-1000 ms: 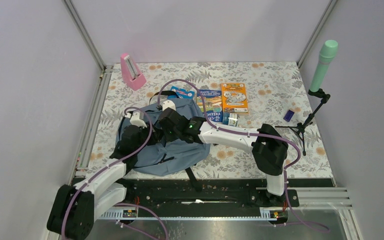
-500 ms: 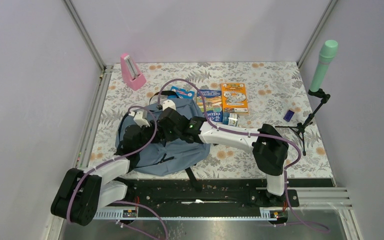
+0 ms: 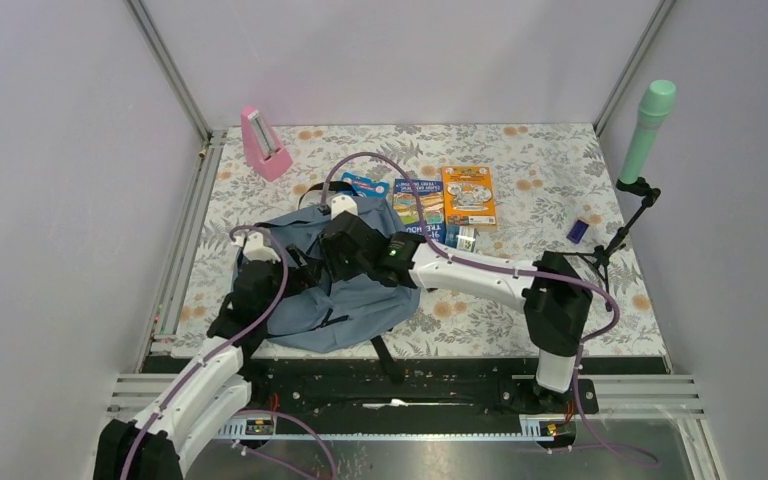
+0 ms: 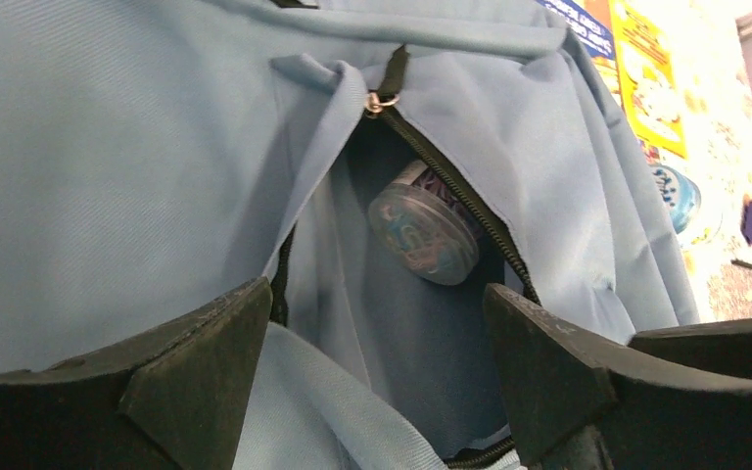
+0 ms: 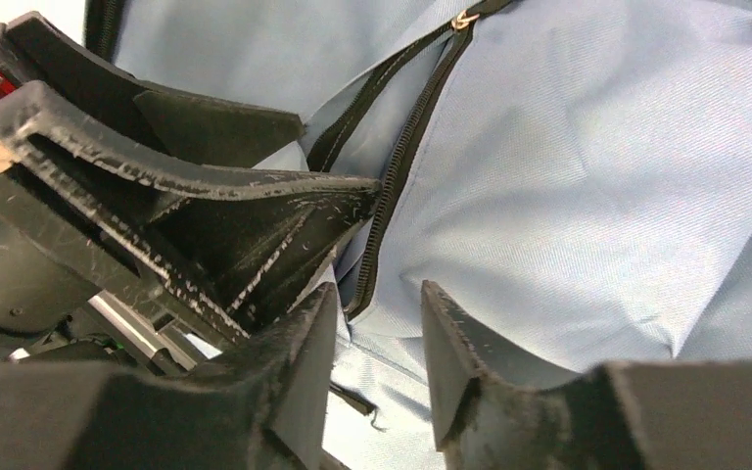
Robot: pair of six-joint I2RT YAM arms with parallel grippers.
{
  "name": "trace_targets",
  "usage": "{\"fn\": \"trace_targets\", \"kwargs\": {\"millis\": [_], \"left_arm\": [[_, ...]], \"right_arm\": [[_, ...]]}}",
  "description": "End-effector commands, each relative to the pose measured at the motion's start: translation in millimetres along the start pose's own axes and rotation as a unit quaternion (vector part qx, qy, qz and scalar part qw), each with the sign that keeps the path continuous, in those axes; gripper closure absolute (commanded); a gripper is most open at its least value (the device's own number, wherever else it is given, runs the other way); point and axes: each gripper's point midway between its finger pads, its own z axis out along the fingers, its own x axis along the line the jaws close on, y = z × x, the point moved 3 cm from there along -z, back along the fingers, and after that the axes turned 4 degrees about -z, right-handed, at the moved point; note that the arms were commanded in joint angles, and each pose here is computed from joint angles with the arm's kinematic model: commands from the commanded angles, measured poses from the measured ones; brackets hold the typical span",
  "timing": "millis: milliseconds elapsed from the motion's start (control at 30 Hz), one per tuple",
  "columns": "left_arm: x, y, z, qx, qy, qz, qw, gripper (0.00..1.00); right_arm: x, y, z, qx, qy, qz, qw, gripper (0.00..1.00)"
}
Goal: Pack the student bag
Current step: Place the stationery in the student bag, then pick up the stationery from the center of the board.
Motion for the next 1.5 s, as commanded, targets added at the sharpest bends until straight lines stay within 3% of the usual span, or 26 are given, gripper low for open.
{"fn": "trace_targets", "kwargs": {"millis": [0,267,567,767,1033,1200,1467], "left_arm": [[8,14,-15,-0.001,0.069,-0.023,0.997,0.16],[10,18,-36,-0.002,0.092,-0.035,0.995,0.09],[-21,47,-48,-0.018,0.037,0.011,0.999,0.02],[-39,61,-50,-0.006,0.018,0.022,1.0,0.01],[-64,94,-69,0.013,0.008,0.11,0.994,0.01],[-63,108,-76,-0.009,0.019,0.146,0.989,0.01],[-54,101,-71,-0.005,0.03,0.157,0.987,0.01]], "right_arm": [[6,29,-33,-0.051,0.022,0.006,0.998,0.53],[-32,27,-73,-0.075,-0.029,-0.008,0.997,0.25],[-175,-34,-90,-0.024,-0.162,0.09,0.982,0.17],[-224,-83,-90,0.01,-0.211,0.233,0.949,0.18],[-214,-111,-63,-0.01,-0.185,0.373,0.909,0.27],[-216,-122,-52,-0.019,-0.189,0.425,0.885,0.25],[-218,-109,-30,-0.035,-0.184,0.442,0.878,0.26]]}}
